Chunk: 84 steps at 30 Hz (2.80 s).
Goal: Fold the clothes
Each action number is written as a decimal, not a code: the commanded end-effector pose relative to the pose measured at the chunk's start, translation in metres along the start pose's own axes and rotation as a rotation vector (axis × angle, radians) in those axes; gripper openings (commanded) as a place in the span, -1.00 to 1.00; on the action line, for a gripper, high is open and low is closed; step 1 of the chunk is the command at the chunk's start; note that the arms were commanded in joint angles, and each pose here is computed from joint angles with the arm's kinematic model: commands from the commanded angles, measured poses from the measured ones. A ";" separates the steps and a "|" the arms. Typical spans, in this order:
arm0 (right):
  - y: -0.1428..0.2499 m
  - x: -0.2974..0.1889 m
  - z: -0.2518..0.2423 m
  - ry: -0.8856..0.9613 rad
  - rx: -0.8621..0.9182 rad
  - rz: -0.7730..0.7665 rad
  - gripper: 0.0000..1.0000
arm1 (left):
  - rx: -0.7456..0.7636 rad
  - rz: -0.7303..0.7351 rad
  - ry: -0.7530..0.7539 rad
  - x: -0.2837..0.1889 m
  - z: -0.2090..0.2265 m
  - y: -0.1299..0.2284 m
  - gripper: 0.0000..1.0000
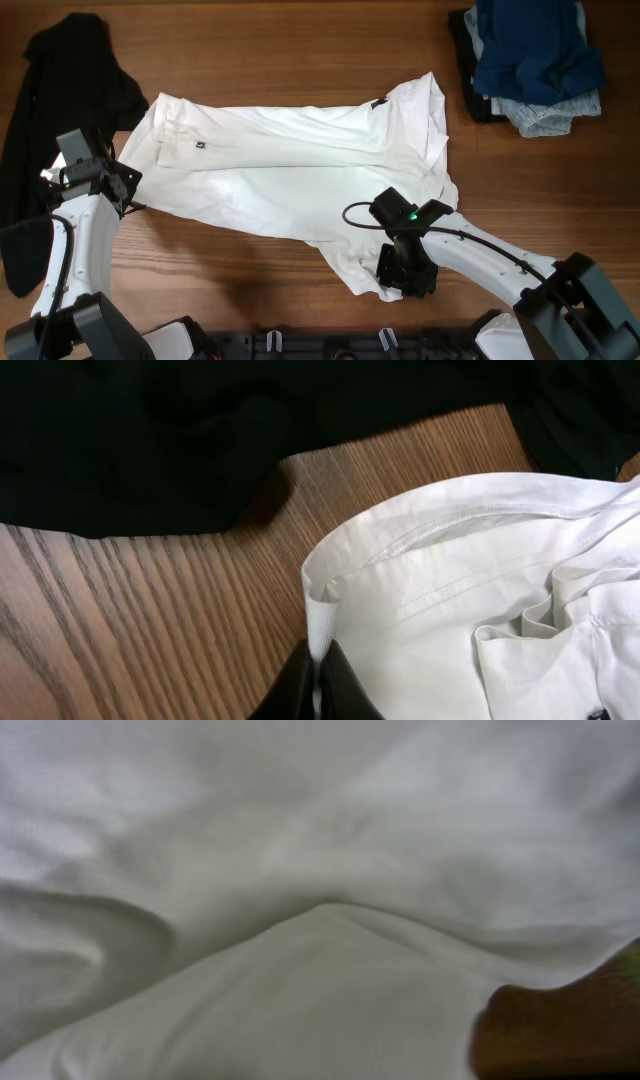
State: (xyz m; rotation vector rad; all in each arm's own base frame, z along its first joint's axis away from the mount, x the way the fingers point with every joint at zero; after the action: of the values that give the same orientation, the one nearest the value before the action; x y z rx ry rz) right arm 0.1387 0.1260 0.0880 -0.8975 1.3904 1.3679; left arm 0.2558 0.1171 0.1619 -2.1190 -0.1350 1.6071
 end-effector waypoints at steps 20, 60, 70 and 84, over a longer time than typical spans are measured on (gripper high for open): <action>0.029 -0.136 -0.020 -0.147 -0.029 -0.288 -0.92 | 0.016 -0.074 0.072 -0.062 0.017 -0.006 -0.92; -0.218 -0.143 -0.037 -0.164 -0.142 -0.780 0.16 | 0.036 -0.038 0.289 0.048 -0.059 -0.006 0.08; -0.203 -0.217 -0.029 -0.131 -0.245 -0.826 0.99 | 0.350 -0.074 0.305 0.043 -0.059 -0.007 1.00; -0.177 -0.232 -0.022 -0.093 -0.300 -0.679 0.99 | 0.811 -0.057 0.453 0.074 -0.063 -0.006 0.89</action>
State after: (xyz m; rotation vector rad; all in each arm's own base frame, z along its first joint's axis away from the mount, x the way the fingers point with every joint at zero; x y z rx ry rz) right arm 0.3691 0.0527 0.2470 -1.3070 0.7495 1.0677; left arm 0.3300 0.1258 0.1269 -1.7801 0.4528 0.9143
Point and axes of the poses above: each gripper's point midway between its finger pads, its own x axis out along the fingers, its own z axis along the line the jaws close on, y = z × x, the point moved 10 cm from there along -x, back along the fingers, and after that the axes turned 9 degrees about -x, right-handed, at the moved point
